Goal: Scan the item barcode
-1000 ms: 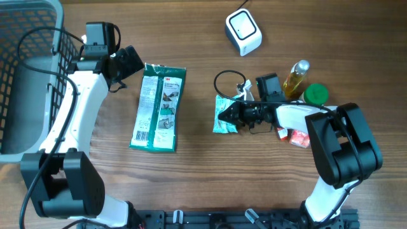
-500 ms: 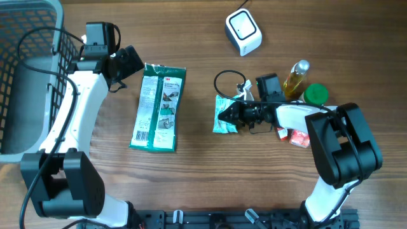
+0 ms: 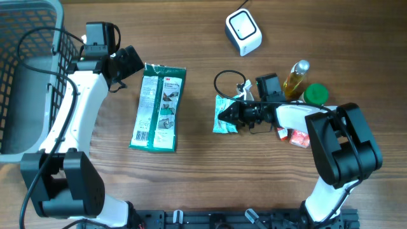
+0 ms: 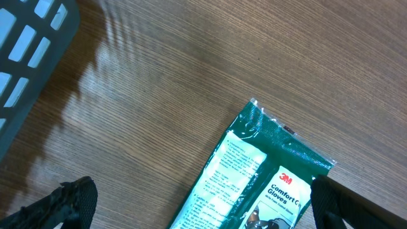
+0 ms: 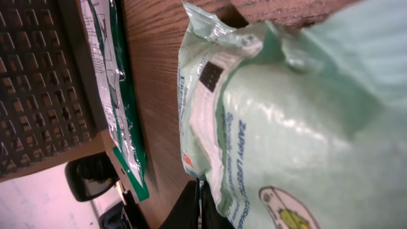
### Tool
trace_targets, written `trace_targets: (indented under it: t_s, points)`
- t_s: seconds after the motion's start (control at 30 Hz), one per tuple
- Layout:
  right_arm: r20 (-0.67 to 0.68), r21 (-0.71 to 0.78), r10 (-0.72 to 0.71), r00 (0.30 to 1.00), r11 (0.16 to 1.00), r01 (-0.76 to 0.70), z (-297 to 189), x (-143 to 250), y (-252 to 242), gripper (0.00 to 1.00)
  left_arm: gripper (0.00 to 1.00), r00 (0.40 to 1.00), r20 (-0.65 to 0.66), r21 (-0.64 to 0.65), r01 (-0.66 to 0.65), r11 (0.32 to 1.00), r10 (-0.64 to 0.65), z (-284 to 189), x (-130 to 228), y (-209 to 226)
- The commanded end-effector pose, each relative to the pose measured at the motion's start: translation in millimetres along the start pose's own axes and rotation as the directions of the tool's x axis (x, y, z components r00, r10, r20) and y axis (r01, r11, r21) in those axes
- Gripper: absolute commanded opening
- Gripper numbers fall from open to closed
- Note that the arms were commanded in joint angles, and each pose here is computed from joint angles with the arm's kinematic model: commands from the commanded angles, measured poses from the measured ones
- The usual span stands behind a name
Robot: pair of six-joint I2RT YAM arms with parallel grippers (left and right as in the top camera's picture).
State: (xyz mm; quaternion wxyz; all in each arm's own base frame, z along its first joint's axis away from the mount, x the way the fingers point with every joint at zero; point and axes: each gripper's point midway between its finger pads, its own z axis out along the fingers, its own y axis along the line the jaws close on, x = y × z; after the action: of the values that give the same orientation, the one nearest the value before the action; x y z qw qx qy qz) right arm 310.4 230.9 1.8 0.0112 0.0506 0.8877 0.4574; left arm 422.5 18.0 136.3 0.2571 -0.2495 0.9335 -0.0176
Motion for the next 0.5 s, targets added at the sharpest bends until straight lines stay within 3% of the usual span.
trace_targets:
  t_s: [0.0,0.47]
  points:
    - [0.015,0.217,0.138,0.990,0.966,-0.138,12.9,19.8,-69.5,0.06,1.00,1.000,0.017,-0.006,0.000,1.000,0.000,-2.5,-4.7,0.6]
    - [0.014,0.217,0.138,0.990,0.966,-0.137,12.9,19.8,-69.5,0.05,1.00,1.000,0.017,-0.006,0.000,1.000,0.000,-2.5,-4.8,0.5]
